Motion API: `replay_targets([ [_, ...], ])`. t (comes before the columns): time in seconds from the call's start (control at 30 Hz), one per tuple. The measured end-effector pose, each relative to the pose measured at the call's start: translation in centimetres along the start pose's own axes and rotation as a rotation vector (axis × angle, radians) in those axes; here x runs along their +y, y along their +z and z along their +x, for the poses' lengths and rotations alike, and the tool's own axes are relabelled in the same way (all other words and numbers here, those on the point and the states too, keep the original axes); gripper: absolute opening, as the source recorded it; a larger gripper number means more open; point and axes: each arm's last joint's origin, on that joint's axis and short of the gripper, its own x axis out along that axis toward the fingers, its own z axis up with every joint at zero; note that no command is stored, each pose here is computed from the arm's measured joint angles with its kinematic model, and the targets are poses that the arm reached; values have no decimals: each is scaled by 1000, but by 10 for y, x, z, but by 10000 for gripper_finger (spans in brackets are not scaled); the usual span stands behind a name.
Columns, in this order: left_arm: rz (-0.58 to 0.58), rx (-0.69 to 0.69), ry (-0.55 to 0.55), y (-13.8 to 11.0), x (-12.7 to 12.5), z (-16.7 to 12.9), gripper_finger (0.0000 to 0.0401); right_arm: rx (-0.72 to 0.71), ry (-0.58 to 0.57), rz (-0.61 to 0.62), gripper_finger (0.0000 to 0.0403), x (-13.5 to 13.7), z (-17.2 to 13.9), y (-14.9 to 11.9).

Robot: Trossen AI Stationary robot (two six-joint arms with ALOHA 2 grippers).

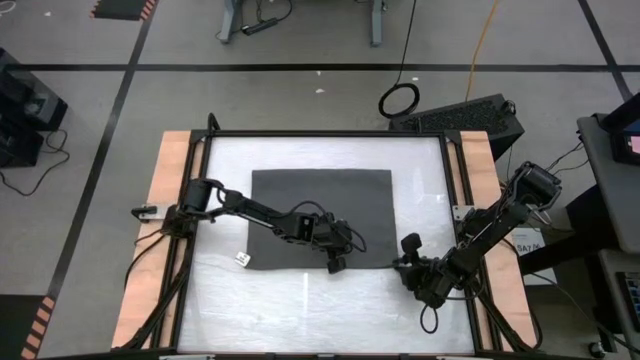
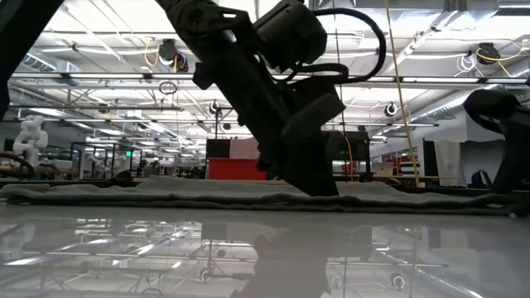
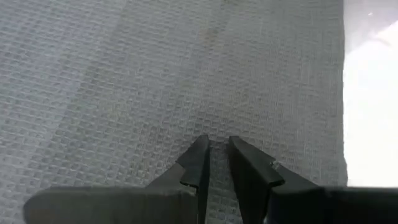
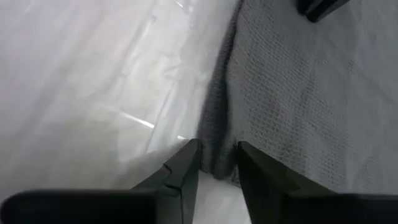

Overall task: Roll towel
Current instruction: Roll the gray towel

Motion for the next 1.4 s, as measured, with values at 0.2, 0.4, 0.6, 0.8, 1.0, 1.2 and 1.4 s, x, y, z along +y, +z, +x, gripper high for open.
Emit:
replay_targets([
  [0.2, 4, 4, -18, -1, -3, 0, 65, -1, 15, 27, 35, 1, 0, 1],
  [0.4, -50, 7, -19, 1, -2, -3, 65, -11, 18, 35, 6, 1, 0, 2],
  [0.6, -159, -33, -84, 20, -4, -35, 65, -18, 25, 101, 3, 0, -2, 2],
  [0.8, -94, 17, -46, 23, -21, -90, 66, -26, 97, 221, 1, -5, -9, 5],
  [1.0, -35, 324, 142, -10, -22, -129, 104, -29, 171, 314, 1, -10, -18, 7],
  [1.2, 44, 455, 140, -54, -56, -152, 199, -11, 239, 340, 0, -14, -24, 7],
  [1.4, 76, 484, 141, -118, -89, -182, 278, -36, 256, 381, 0, -19, -30, 9],
])
